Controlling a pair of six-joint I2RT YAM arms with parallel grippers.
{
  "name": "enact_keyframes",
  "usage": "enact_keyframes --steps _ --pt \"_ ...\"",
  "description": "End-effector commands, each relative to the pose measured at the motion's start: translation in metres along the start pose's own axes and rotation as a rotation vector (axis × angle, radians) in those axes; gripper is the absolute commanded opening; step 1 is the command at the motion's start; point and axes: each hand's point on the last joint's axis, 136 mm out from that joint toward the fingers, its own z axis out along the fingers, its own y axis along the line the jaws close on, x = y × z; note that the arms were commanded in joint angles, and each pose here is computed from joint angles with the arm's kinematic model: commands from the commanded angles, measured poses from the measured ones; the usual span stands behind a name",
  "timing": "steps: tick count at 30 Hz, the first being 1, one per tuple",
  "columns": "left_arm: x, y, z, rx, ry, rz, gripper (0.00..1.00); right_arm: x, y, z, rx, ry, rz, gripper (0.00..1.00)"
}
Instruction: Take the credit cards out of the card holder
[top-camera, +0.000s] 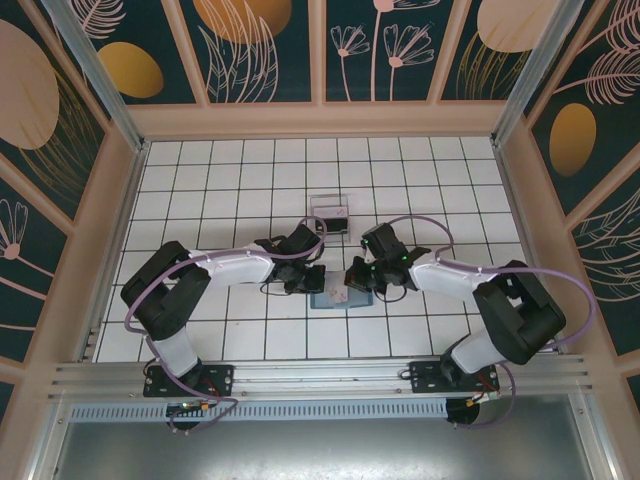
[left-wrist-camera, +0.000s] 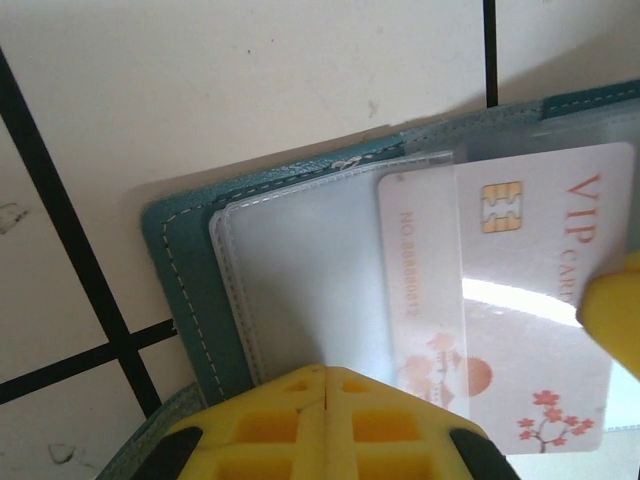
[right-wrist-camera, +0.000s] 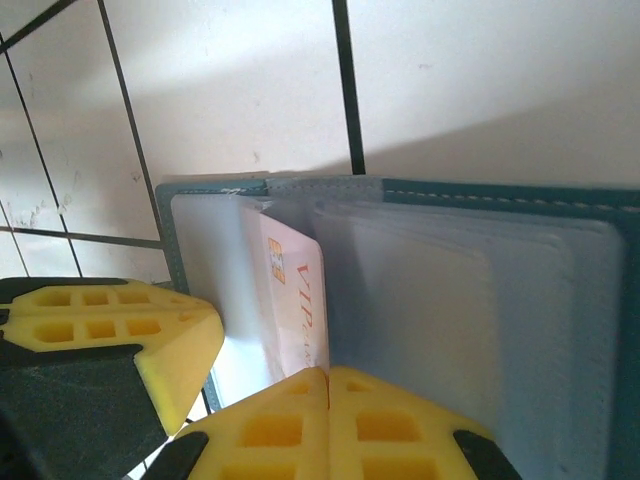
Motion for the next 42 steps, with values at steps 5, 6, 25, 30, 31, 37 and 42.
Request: enact_keyframes --steps 5,6,25,30,31,37,42 --pt "0.012 0.019 0.001 -0.071 0.029 0.002 0.07 -0.010 -0.007 -0.024 0.050 -0.067 -0.036 0.00" --pt "0.012 0.018 0.000 -0.066 0.027 0.002 0.07 -0.013 -0.003 -0.028 0.048 -0.080 -0.045 0.00" --pt "0.013 0.046 -0.017 -0.087 -0.005 -0.006 0.07 -0.076 0.050 -0.087 0.113 -0.293 -0.487 0.00" --pt "0.012 0.051 -0.022 -0.087 -0.020 -0.001 0.08 -0.097 0.065 -0.093 0.183 -0.295 -0.759 0.00" --pt "0.012 0.051 -0.023 -0.085 -0.021 -0.001 0.08 -0.099 0.066 -0.090 0.198 -0.275 -0.831 0.00" --pt "0.011 0.055 -0.031 -0.093 -0.038 0.007 0.11 -0.112 0.091 -0.092 0.218 -0.233 -1.241 0.00" --pt "0.003 0.052 -0.042 -0.086 -0.079 0.005 0.22 -0.118 0.102 -0.088 0.231 -0.159 -1.499 0.00"
